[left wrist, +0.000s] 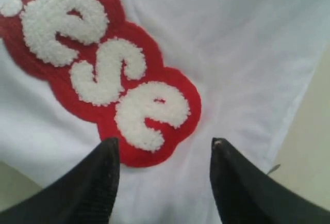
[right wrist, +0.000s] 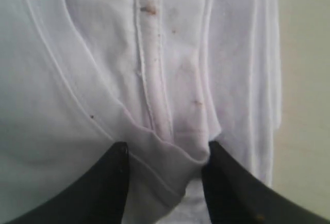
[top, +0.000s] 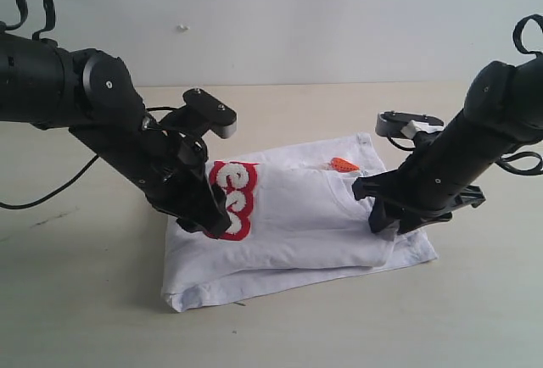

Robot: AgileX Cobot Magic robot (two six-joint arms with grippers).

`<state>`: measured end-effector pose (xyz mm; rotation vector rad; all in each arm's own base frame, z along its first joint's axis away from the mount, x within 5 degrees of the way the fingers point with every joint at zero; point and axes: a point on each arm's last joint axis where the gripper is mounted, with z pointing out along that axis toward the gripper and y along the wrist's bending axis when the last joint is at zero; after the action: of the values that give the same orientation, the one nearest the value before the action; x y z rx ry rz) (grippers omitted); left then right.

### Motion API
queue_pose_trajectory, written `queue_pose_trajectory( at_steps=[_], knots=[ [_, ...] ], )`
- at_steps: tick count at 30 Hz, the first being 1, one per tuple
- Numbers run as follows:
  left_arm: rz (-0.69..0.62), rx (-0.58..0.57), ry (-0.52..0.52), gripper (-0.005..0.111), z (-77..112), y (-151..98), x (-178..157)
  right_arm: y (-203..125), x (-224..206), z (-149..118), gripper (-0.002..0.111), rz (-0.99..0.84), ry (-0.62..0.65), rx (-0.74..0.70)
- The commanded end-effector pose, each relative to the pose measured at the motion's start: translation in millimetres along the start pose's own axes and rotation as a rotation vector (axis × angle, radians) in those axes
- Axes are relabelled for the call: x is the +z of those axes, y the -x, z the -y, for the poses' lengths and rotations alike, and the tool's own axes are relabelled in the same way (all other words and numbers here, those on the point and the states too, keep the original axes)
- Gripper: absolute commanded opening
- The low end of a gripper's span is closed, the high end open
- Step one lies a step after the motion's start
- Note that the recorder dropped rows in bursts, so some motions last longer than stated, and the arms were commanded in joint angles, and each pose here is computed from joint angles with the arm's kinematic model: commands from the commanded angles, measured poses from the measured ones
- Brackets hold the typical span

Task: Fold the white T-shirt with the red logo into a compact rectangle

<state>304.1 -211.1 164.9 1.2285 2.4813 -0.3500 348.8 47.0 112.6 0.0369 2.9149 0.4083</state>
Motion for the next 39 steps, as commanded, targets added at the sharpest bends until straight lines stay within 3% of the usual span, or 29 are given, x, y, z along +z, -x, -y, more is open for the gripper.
queue_pose_trajectory(
  at_steps=[1, 6, 9, 10, 15, 21, 29, 34, 39],
  knots=[
    [0.021, -0.001, 0.017, 0.052, -0.7, 2, -1, 0, 1, -6, 0.044, 0.011, 0.065, -0.003],
    [0.033, -0.001, 0.026, 0.052, -1.6, 4, -1, -3, 13, -7, 0.036, -0.023, 0.106, 0.004],
    [0.032, 0.004, 0.029, 0.052, -1.8, 3, -1, -2, 11, -7, 0.005, -0.012, 0.107, -0.066],
    [0.031, 0.006, 0.030, 0.052, -1.9, 3, -1, -1, 7, -8, 0.000, -0.002, 0.109, -0.078],
    [0.015, 0.049, 0.051, 0.052, -3.8, 2, -1, 11, -24, -19, 0.000, 0.098, 0.123, -0.132],
    [-0.004, 0.107, 0.083, 0.052, -6.7, 0, -1, 32, -92, -37, 0.000, 0.298, 0.092, -0.280],
    [0.026, 0.151, 0.134, 0.052, -11.1, 4, -2, 49, -129, -14, 0.000, 0.342, -0.301, -0.395],
    [0.040, 0.159, 0.147, 0.052, -12.2, 5, -2, 59, -119, -2, 0.000, 0.363, -0.432, -0.434],
    [0.029, 0.158, 0.140, 0.052, -11.6, 4, -2, 75, -107, 26, 0.020, 0.327, -0.727, -0.395]
  ],
)
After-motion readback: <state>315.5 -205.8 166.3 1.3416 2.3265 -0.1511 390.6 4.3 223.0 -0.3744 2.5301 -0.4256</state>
